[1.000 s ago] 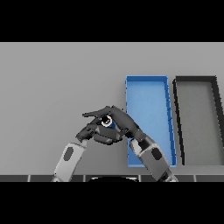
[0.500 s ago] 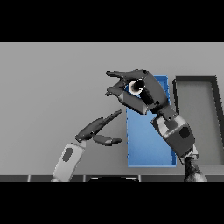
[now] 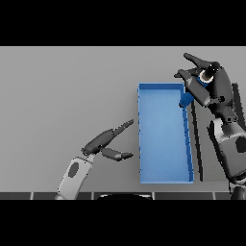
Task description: Pick up the blue pipe and place it into the blue bin.
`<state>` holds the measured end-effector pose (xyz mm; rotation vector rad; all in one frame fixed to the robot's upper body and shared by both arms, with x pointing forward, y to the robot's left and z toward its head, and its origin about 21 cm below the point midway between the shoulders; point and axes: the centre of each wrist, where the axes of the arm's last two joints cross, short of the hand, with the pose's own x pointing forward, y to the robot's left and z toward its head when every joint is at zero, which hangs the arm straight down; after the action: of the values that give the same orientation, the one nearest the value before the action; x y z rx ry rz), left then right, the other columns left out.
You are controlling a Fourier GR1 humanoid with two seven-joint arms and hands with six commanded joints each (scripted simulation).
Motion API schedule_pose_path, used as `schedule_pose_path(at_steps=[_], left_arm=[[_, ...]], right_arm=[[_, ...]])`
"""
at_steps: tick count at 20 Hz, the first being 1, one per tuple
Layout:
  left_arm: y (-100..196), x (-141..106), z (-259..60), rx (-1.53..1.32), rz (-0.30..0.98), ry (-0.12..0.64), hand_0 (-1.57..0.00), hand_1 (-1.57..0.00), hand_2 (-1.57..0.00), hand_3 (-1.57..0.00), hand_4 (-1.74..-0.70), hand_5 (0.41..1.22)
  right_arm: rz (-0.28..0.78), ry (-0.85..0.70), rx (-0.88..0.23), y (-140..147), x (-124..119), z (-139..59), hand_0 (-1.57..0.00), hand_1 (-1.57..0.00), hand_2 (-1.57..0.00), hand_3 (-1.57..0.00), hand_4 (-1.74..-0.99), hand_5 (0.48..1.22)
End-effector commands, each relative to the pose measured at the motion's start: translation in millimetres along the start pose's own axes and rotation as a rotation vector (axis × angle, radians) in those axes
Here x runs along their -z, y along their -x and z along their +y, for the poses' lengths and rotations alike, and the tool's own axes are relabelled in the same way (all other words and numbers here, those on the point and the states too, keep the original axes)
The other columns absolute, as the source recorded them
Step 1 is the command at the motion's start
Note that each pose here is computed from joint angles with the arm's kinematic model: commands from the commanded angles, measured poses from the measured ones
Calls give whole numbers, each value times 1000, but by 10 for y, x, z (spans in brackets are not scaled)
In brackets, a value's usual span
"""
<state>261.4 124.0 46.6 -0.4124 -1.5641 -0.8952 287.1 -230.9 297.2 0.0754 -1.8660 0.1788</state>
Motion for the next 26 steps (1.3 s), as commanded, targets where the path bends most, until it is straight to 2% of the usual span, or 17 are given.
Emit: schedule_pose_path(at_steps=[1, 6, 10, 15, 16, 19, 20, 21, 23, 25, 26], left_arm=[[-19, 14, -6, -4, 0, 0, 1, 1, 1, 1, -869, 418], [32, -49, -42, -27, -11, 5, 1, 1, 1, 1, -875, 422], [12, -67, -76, -29, 7, -1, 1, 1, 1, 1, -880, 427], [15, -61, -23, -27, -1, -4, 1, 1, 1, 1, -888, 422], [18, -80, -67, -31, -7, 7, 1, 1, 1, 1, -887, 420], [30, -52, -44, -19, 6, 0, 1, 1, 1, 1, -883, 421], [3, -67, -26, -23, -3, 1, 1, 1, 1, 1, -883, 421], [3, -46, -28, -24, 0, 4, 1, 1, 1, 1, -882, 421], [5, -36, -14, -24, 4, 2, 1, 1, 1, 1, -878, 422], [0, -33, -13, -23, 7, 3, 1, 1, 1, 1, -878, 427], [-8, -28, -21, -25, 4, 4, 1, 1, 1, 1, -878, 428]], right_arm=[[33, 14, 8, 94, -92, -18, -1571, -1571, -1571, -1571, -1741, 1221], [212, 110, 17, 566, -512, -146, -1571, -1571, -1571, -1571, -1741, 1221], [345, 206, 62, 871, -815, -114, -1571, -1571, -1571, -1571, -1741, 1221], [555, 333, 38, 1164, -1062, -48, -1571, -1571, -1571, -1521, -1741, 1221], [583, 344, 24, 1186, -1095, -6, -1571, -1571, -1571, -1255, -1741, 1221], [710, 383, -26, 1373, -1160, 33, -1571, -1571, -1571, -908, -1741, 1221], [763, 398, -29, 1463, -1183, 40, -1571, -1548, -1571, -847, -1741, 1221], [814, 406, -36, 1512, -1186, 35, -1465, -1336, -1339, -788, -1678, 1221], [872, 408, -57, 1548, -1163, 18, -937, -855, -856, -504, -1503, 1221], [882, 364, -77, 1555, -1168, 19, -599, -547, -548, -322, -1337, 1221], [898, 342, -89, 1561, -1173, 15, -479, -437, -438, -258, -1275, 1186]])
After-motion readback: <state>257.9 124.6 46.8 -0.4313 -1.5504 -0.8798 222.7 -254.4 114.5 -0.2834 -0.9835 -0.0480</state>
